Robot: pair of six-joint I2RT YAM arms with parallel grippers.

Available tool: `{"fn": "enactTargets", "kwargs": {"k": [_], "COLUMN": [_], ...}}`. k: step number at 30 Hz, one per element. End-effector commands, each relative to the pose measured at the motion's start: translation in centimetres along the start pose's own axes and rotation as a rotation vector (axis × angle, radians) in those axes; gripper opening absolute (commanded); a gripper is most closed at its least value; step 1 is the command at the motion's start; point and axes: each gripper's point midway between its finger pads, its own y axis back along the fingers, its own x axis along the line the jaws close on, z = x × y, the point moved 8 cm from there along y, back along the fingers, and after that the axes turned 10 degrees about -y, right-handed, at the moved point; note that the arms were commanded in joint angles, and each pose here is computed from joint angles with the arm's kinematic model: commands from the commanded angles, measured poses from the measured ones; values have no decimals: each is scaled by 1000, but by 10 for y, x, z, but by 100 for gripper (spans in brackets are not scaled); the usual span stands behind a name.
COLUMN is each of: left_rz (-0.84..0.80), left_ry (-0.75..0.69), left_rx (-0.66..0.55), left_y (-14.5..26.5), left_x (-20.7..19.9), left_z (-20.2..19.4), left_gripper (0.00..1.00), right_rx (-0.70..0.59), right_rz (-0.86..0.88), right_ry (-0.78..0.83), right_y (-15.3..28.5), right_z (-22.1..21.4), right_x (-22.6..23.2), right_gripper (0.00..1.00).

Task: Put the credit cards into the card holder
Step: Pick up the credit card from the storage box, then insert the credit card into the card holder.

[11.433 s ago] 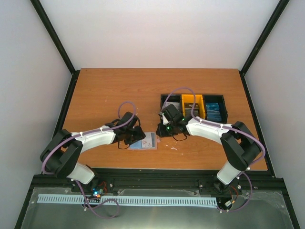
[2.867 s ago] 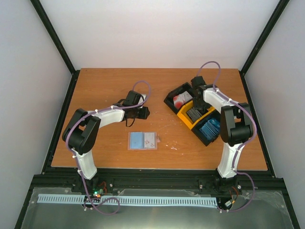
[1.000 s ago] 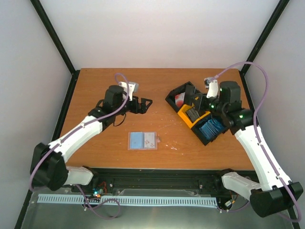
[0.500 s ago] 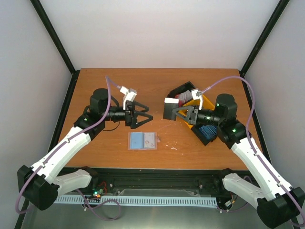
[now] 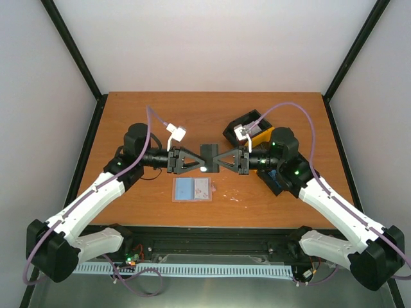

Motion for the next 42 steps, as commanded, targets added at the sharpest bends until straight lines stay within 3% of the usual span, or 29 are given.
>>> {"fn": "enactTargets", "kwargs": {"k": [1,7,8,11,14,18,20,21,22,23,27,32,34,35,39,42], "left_rz": [-37,-13,-12,-4,5,7,18,34,70,113,433,923,1030,1061,1125,1184], "left_ry": [25,27,22,5,8,41,60,75,97,122,271,497,536,550,604,642], "left_rx": [-37,-50,-51,-67,-74,-65,-60,-57,-56,-51,-14,49,71,79,113,139], "left_y": [1,1,1,3,3,1,0,0,0,0,8,38,46,49,53,55], "left_x": [-3,1,1,-1,-1,5,9,12,16,22,56,97,105,108,121,132], "left_z": [5,2,1,2,2,-1,-3,-4,-6,-9,-34,-85,-100,-107,-131,-145], "left_gripper": [43,4,1,1,1,1,4,15,36,50,82,87,84,81,51,45], "right_rx": [19,6,1,-30,-54,-79,-93,-99,-114,-126,-153,-184,-158,-151,-79,-46], "right_rz": [53,50,44,26,36,39,28,24,4,-25,-190,-375,-432,-460,-523,-531], "right_ry": [22,1,2,7,-6,-19,-22,-22,-27,-38,-145,-327,-363,-377,-419,-428], "right_y": [-7,-12,-12,-9,-7,-6,-6,-6,-6,-6,-5,-9,-21,-27,-53,-69], "right_z": [-1,-4,-4,-6,-10,-11,-11,-10,-9,-10,-21,-47,-60,-65,-86,-97], "right_x": [4,-2,-3,-4,-7,-10,-12,-12,-14,-18,-50,-99,-112,-118,-143,-158], "right_gripper": [3,3,7,15,15,3,3,3,3,3,3,3,3,3,3,3]}}
